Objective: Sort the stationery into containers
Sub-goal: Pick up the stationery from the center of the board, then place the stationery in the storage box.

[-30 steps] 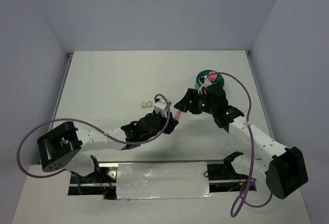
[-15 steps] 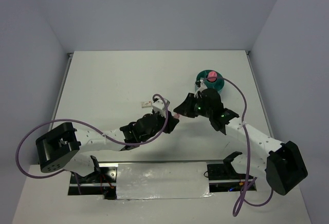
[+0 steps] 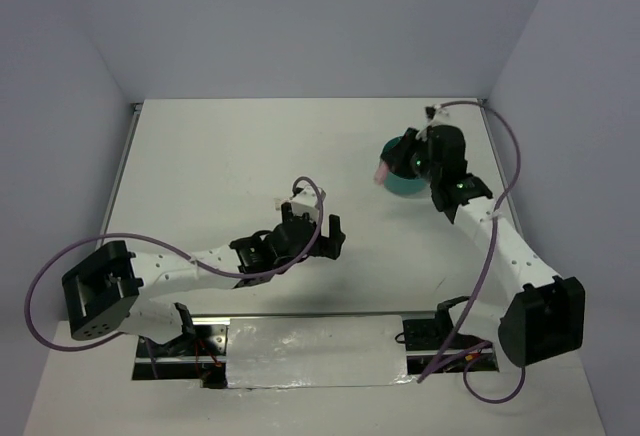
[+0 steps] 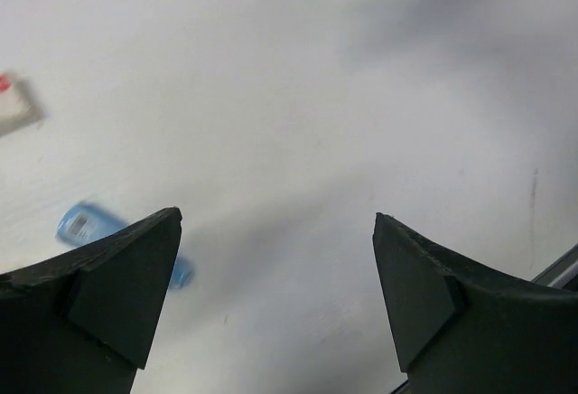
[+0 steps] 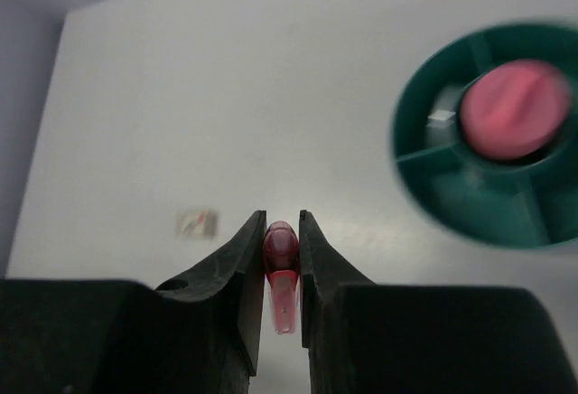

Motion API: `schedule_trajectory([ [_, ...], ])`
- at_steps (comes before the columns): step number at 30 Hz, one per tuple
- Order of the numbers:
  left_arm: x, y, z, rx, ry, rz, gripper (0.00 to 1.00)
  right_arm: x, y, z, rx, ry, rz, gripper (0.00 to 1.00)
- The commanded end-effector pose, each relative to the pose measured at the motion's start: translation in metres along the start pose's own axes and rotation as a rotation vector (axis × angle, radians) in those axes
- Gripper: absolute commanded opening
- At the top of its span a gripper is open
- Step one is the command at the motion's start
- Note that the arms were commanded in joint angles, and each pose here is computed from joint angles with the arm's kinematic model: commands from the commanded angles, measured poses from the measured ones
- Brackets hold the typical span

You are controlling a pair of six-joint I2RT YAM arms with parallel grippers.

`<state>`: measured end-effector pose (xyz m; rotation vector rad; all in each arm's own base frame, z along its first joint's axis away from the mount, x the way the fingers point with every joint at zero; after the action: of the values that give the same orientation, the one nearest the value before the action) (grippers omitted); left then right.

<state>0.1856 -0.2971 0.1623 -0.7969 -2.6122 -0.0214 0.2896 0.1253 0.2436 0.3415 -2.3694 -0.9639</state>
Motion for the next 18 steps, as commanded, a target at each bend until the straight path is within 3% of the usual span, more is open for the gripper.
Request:
schedule_trajectory([
  [1,0.019,0.015,0.009,-0.001,0.099,-0.108,0.99,0.003,-0.021,-0.060,0.134,-0.205,0.187,0.00],
  [6,0.037,0.026,0.032,-0.070,0.216,-0.144,0.99,0.002,-0.051,-0.134,-0.034,-0.448,0.469,0.00],
  [10,0.046,0.028,0.045,-0.057,0.224,-0.120,0.99,0.000,-0.065,-0.178,-0.121,-0.578,0.516,0.00],
  [14,0.046,0.028,0.064,-0.006,0.242,-0.122,0.99,-0.023,-0.095,-0.197,-0.135,-0.560,0.587,0.00],
  [18,0.047,0.025,0.073,-0.018,0.273,-0.155,0.99,-0.053,-0.109,-0.199,-0.120,-0.442,0.538,0.00],
])
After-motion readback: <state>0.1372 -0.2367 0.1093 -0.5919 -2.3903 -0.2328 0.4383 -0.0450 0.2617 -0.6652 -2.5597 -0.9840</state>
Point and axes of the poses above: each gripper's point midway between its finger pads, its own x axis back along the fingers, its own y axis along the line the jaws close on, z = x × y, the point moved 7 cm from there along x, back along the fingers, and after that the axes turned 15 degrees about -x, right-handed, at the moved point
